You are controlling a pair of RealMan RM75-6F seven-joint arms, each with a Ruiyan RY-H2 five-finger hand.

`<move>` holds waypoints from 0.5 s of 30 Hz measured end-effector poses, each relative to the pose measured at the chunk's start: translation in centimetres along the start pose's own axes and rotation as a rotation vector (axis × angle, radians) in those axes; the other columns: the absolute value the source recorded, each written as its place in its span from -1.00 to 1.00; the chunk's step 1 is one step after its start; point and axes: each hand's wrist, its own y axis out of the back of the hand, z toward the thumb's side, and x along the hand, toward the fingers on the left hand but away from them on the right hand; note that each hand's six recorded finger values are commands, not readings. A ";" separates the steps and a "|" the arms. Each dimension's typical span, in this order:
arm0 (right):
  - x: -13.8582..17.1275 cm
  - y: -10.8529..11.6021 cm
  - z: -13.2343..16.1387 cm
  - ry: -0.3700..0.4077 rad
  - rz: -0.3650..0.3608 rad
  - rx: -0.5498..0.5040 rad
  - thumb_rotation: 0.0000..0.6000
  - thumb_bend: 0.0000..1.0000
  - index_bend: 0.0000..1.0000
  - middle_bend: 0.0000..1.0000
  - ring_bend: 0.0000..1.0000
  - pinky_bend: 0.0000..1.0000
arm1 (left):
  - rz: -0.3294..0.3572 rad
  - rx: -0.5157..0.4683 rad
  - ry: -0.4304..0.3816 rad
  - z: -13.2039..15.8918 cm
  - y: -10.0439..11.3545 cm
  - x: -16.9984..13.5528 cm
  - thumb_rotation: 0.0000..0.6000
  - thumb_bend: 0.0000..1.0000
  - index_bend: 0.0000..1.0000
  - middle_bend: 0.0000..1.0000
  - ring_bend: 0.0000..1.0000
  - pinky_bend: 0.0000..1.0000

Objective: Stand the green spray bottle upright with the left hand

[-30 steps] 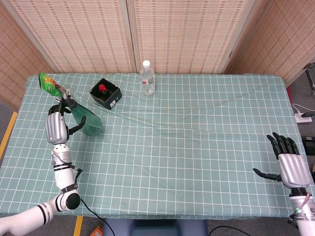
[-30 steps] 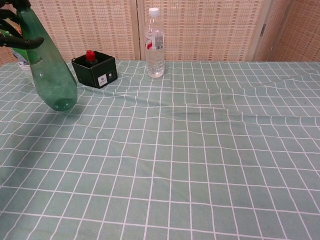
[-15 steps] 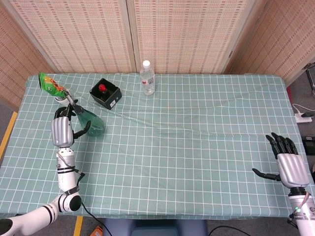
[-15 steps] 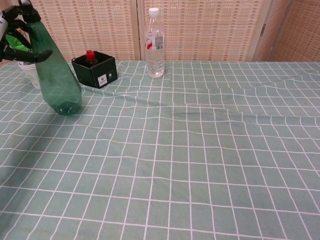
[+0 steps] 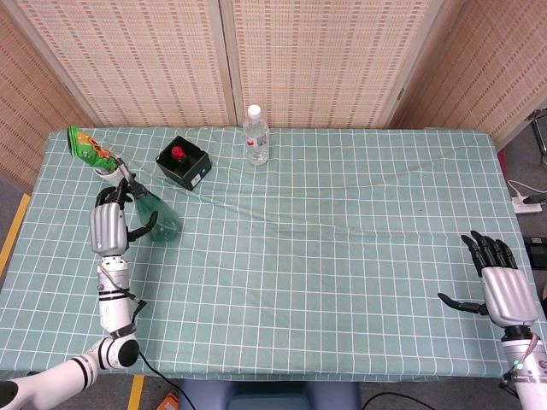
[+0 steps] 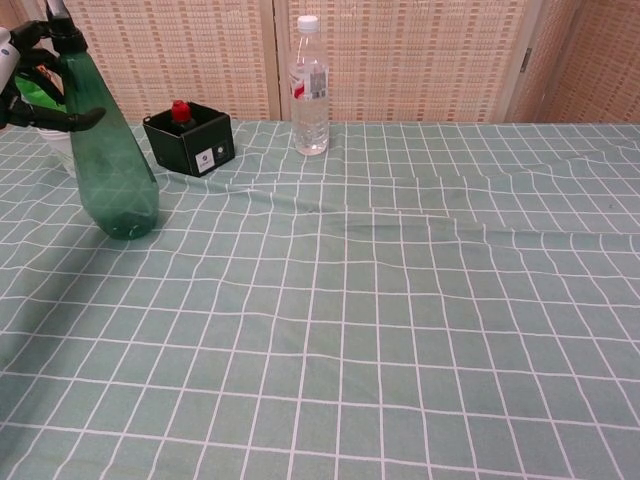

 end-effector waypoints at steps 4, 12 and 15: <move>0.0 0.0 0.0 0.000 0.002 -0.006 1.00 -1.00 -1.00 -1.00 -1.00 -1.00 | -0.006 0.004 0.004 -0.1 -0.1 0.1 1.00 -0.47 -0.65 0.15 -0.18 -0.57; 0.0 -0.1 0.0 0.001 0.014 -0.009 1.00 -1.00 -1.00 -1.00 -1.00 -1.00 | -0.016 -0.007 0.036 -0.4 0.0 0.3 1.00 -0.53 -0.71 0.02 -0.21 -0.57; 0.0 0.0 0.0 0.001 0.016 -0.009 1.00 -1.00 -1.00 -1.00 -1.00 -1.00 | -0.018 -0.010 0.038 -0.4 0.1 0.4 1.00 -0.56 -0.73 -0.02 -0.22 -0.57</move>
